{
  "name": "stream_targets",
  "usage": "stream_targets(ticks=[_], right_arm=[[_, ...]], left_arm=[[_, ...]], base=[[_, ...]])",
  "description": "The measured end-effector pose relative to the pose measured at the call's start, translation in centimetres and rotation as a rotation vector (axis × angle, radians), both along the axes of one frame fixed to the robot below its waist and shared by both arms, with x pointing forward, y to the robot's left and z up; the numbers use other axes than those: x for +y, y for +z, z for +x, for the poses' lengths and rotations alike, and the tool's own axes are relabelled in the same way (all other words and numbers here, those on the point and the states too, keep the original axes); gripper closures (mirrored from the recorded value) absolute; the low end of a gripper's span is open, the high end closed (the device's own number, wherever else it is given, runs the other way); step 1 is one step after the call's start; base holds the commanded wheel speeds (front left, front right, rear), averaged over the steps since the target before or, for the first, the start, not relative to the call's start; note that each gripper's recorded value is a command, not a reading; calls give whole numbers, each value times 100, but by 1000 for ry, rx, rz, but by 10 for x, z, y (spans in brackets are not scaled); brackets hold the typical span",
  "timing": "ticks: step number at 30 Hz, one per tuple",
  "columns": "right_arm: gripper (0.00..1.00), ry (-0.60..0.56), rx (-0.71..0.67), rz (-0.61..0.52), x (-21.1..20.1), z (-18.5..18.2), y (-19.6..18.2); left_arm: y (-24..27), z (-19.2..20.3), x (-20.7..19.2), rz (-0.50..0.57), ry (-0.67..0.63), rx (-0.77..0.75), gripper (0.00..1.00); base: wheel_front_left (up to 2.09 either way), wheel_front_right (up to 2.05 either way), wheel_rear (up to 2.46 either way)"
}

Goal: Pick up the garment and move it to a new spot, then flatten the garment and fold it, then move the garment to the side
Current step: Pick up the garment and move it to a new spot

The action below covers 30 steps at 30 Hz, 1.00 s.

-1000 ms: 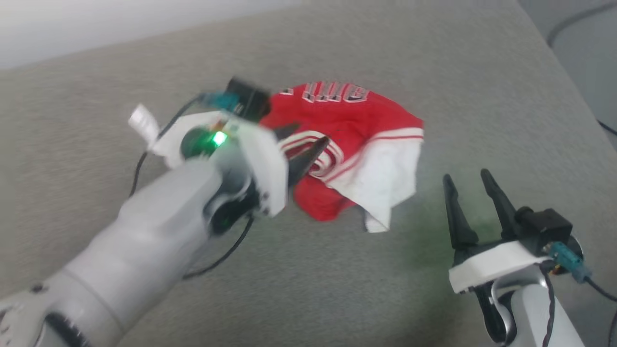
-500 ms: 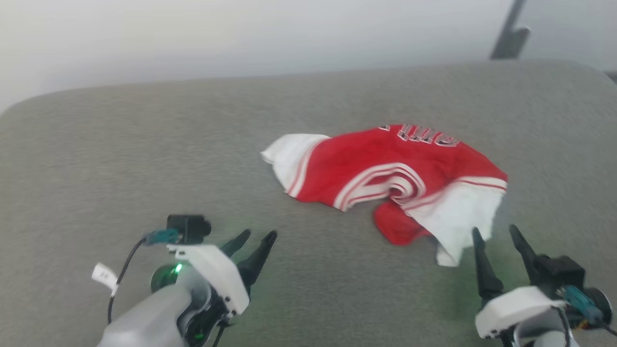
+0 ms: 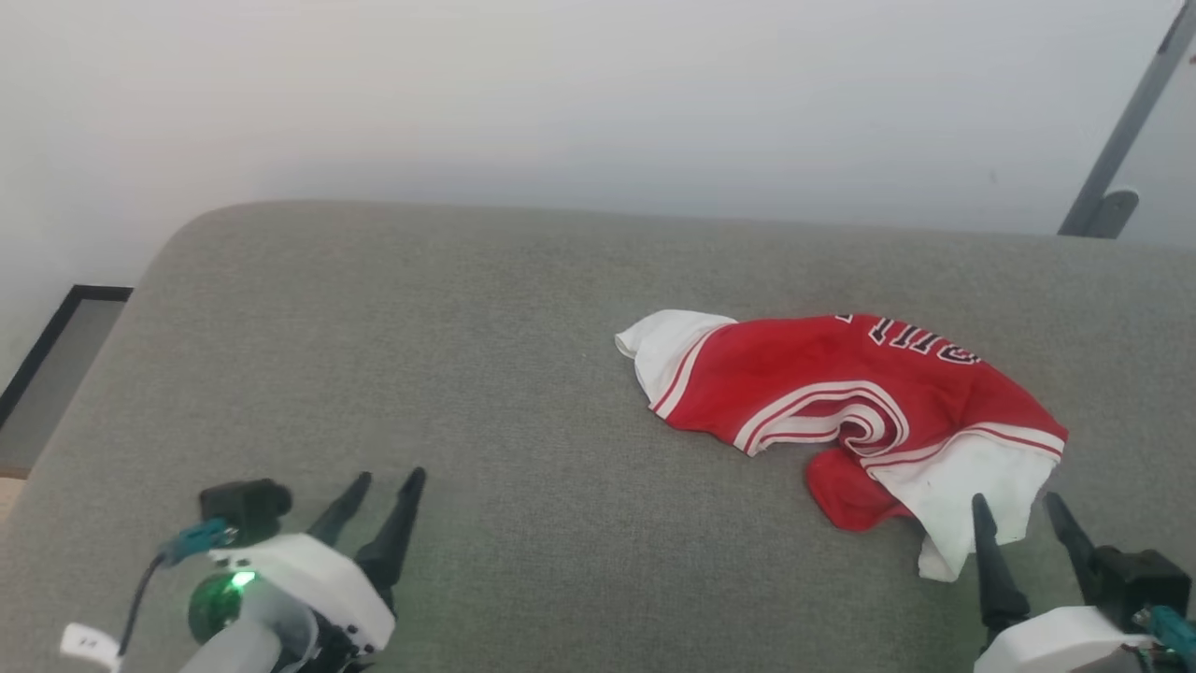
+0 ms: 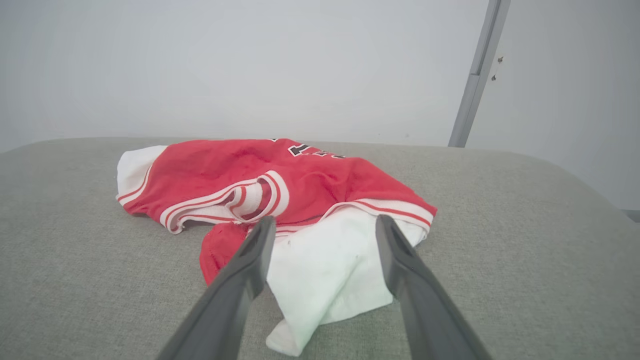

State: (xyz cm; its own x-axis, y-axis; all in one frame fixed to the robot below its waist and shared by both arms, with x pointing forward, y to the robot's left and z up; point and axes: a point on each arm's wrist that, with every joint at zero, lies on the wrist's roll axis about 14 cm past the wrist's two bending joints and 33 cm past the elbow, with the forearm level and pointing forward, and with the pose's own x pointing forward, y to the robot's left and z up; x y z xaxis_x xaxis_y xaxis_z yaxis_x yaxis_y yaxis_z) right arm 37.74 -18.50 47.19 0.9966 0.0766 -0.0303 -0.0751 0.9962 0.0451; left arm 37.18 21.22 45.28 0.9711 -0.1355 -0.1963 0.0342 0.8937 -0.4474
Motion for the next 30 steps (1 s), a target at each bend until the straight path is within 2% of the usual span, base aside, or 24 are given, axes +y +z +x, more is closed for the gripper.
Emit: stream_targets(ticks=[4,12,14,19,22,30], right_arm=[[0,2,-30,-8,-2,2,10],[0,-14,-56,-8,-8,0,18],[0,-17,-60,-9,-10,-1,20],[0,-16,-73,-17,-12,-1,24],[0,-17,-82,-19,-13,0,27],[0,3,-120,-21,-6,2,39]], left_arm=[[10,-15,20,8,89,-69,0],[13,-46,44,148,169,-130,0],[17,-51,46,232,153,-148,0],[31,-56,47,312,175,-206,0],[39,-57,46,398,161,-232,0],[55,-55,34,463,153,-291,0]], base=[[0,0,0],[0,0,0],[0,0,0],[0,0,0],[0,0,0],[0,0,0]])
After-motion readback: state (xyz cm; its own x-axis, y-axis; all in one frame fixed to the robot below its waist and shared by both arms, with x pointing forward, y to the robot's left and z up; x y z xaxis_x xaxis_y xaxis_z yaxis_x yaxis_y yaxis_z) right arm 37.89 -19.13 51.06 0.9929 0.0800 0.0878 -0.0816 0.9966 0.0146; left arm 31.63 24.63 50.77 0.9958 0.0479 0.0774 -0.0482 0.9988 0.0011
